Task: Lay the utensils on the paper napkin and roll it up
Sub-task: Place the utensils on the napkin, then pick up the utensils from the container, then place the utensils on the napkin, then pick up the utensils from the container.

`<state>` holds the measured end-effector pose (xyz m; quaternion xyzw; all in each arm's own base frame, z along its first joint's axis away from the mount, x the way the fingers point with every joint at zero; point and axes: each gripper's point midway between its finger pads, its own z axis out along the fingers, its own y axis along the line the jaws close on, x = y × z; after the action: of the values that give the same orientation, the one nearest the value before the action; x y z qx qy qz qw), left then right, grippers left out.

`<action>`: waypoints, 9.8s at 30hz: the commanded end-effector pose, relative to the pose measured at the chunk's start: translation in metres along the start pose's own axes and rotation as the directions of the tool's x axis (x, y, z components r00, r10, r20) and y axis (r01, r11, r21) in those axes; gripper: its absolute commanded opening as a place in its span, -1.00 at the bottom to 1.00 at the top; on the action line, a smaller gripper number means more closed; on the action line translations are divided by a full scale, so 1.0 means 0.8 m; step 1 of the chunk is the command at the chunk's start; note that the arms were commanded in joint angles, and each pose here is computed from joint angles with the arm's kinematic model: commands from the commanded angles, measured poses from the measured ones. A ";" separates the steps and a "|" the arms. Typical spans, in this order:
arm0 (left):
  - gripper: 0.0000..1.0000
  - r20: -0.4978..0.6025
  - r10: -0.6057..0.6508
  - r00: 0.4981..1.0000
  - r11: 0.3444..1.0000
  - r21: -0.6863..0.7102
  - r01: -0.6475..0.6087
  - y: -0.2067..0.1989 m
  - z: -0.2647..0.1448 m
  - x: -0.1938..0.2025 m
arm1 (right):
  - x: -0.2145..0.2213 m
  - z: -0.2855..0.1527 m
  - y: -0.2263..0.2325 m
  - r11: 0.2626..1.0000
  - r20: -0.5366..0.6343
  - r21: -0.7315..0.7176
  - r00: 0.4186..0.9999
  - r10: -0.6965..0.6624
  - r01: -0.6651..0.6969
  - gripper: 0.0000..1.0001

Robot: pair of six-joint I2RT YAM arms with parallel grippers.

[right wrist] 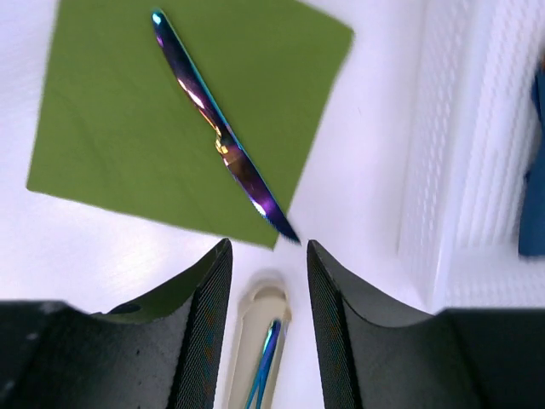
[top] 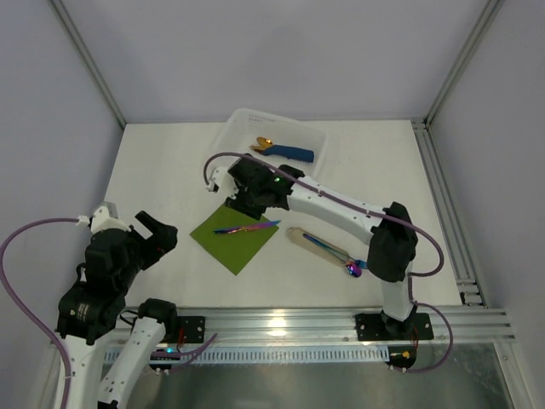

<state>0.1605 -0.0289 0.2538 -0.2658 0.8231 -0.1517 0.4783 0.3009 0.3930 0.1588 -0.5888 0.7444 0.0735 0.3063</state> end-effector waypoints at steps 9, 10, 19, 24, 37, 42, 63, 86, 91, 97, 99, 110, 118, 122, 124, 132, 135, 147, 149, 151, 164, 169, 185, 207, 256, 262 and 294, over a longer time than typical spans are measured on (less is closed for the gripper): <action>0.88 -0.067 0.033 0.997 0.998 0.050 -0.029 -0.017 0.012 0.011 | 0.193 -0.087 -0.046 0.827 -0.086 0.309 0.853 0.516 -0.469 -0.13; 0.87 -0.072 0.035 0.997 0.998 0.051 -0.031 -0.018 0.014 0.011 | 0.208 -0.086 -0.046 0.818 -0.106 0.324 0.841 0.531 -0.476 -0.14; 0.87 -0.072 0.046 0.996 0.997 0.072 -0.040 -0.029 0.020 0.006 | 0.279 -0.059 -0.007 0.838 -0.272 0.227 0.794 0.543 -0.496 -0.38; 0.88 -0.087 0.056 0.995 0.996 0.068 -0.050 -0.031 0.022 0.006 | 0.296 -0.054 0.009 0.842 -0.330 0.202 0.775 0.539 -0.500 -0.39; 0.87 -0.089 0.049 0.995 0.997 0.062 -0.043 -0.028 0.031 0.010 | 0.314 -0.051 0.034 0.841 -0.387 0.174 0.750 0.537 -0.512 -0.46; 0.87 -0.088 0.052 0.995 0.997 0.061 -0.046 -0.028 0.031 0.009 | 0.322 -0.045 0.042 0.844 -0.415 0.173 0.739 0.530 -0.508 -0.57; 0.88 -0.071 0.064 0.995 0.997 0.053 -0.060 -0.024 0.025 0.006 | 0.333 -0.031 0.031 0.853 -0.456 0.220 0.723 0.518 -0.473 -0.57; 0.87 -0.065 0.058 0.996 0.997 0.061 -0.054 -0.025 0.019 0.004 | 0.312 -0.056 0.013 0.869 -0.393 0.232 0.775 0.495 -0.437 -0.93; 0.88 -0.066 0.053 0.996 0.997 0.064 -0.049 -0.026 0.019 0.005 | 0.301 -0.067 0.011 0.885 -0.386 0.222 0.797 0.465 -0.409 -0.93; 0.88 -0.062 0.051 0.997 0.996 0.070 -0.046 -0.027 0.016 0.003 | 0.251 -0.081 0.001 0.914 -0.331 0.218 0.855 0.398 -0.341 -0.93; 0.87 -0.060 0.049 0.997 0.997 0.070 -0.045 -0.027 0.015 0.002 | 0.226 -0.080 0.002 0.932 -0.312 0.201 0.882 0.352 -0.301 -0.92; 0.86 0.010 0.031 0.999 0.998 0.045 -0.032 -0.022 -0.006 -0.019 | 0.074 -0.015 0.004 0.994 -0.283 -0.010 0.953 -0.109 0.111 -0.92; 0.86 0.087 0.014 0.996 0.998 0.054 -0.019 -0.018 -0.030 -0.037 | 0.035 0.033 0.030 0.961 -0.267 -0.101 0.923 -0.277 0.259 -0.92; 0.86 0.068 0.018 0.997 0.998 0.056 -0.022 -0.020 -0.027 -0.033 | 0.039 0.050 0.053 0.939 -0.258 -0.152 0.905 -0.339 0.309 -0.92; 0.86 0.067 0.020 0.998 0.998 0.055 -0.023 -0.020 -0.026 -0.032 | 0.046 0.057 0.058 0.927 -0.260 -0.167 0.892 -0.370 0.336 -0.92; 0.86 0.061 0.022 0.998 0.998 0.053 -0.025 -0.018 -0.023 -0.028 | 0.049 0.075 0.064 0.900 -0.253 -0.155 0.864 -0.435 0.408 -0.92; 0.86 0.055 0.021 0.998 0.998 0.055 -0.024 -0.019 -0.021 -0.028 | 0.047 0.085 0.064 0.893 -0.256 -0.146 0.856 -0.450 0.426 -0.92; 0.86 0.054 0.036 0.998 0.998 0.042 -0.039 -0.017 -0.020 -0.028 | 0.037 0.120 0.057 0.876 -0.263 -0.118 0.836 -0.482 0.468 -0.93; 0.86 0.055 0.039 0.998 0.998 0.041 -0.042 -0.016 -0.020 -0.028 | 0.037 0.123 0.057 0.877 -0.262 -0.121 0.837 -0.480 0.465 -0.92; 0.86 0.057 0.040 0.998 0.998 0.041 -0.043 -0.016 -0.020 -0.028 | 0.036 0.127 0.056 0.877 -0.263 -0.118 0.837 -0.479 0.465 -0.92; 0.87 0.051 0.045 0.998 0.998 0.041 -0.047 -0.014 -0.019 -0.025 | 0.028 0.125 0.045 0.884 -0.258 -0.092 0.847 -0.465 0.458 -0.93; 0.87 0.047 0.045 0.998 0.998 0.044 -0.047 -0.016 -0.019 -0.025 | 0.029 0.128 0.043 0.884 -0.259 -0.090 0.846 -0.465 0.458 -0.93; 0.86 0.048 0.045 0.998 0.998 0.045 -0.047 -0.015 -0.021 -0.025 | 0.035 0.144 0.042 0.889 -0.264 -0.101 0.849 -0.457 0.447 -0.92; 0.87 0.042 0.042 0.998 0.998 0.048 -0.044 -0.016 -0.020 -0.024 | 0.035 0.141 0.038 0.902 -0.270 -0.084 0.861 -0.430 0.424 -0.77; 0.87 0.008 0.035 0.999 0.996 0.080 -0.036 -0.025 -0.009 -0.014 | 0.257 -0.110 -0.015 0.892 -0.341 0.301 0.835 0.431 -0.337 -0.47; 0.86 0.003 0.038 0.999 0.996 0.076 -0.038 -0.024 -0.007 -0.013 | 0.290 -0.105 0.002 0.899 -0.409 0.287 0.807 0.427 -0.330 -0.47; 0.87 0.000 0.042 0.999 0.996 0.073 -0.042 -0.024 -0.009 -0.013 | 0.344 -0.042 0.018 0.914 -0.510 0.230 0.758 0.407 -0.335 -0.54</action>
<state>0.1598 -0.0359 0.2695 -0.2361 0.8246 -0.1667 0.4864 0.2366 0.1531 0.0345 -0.4067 0.9058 -0.0820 0.0861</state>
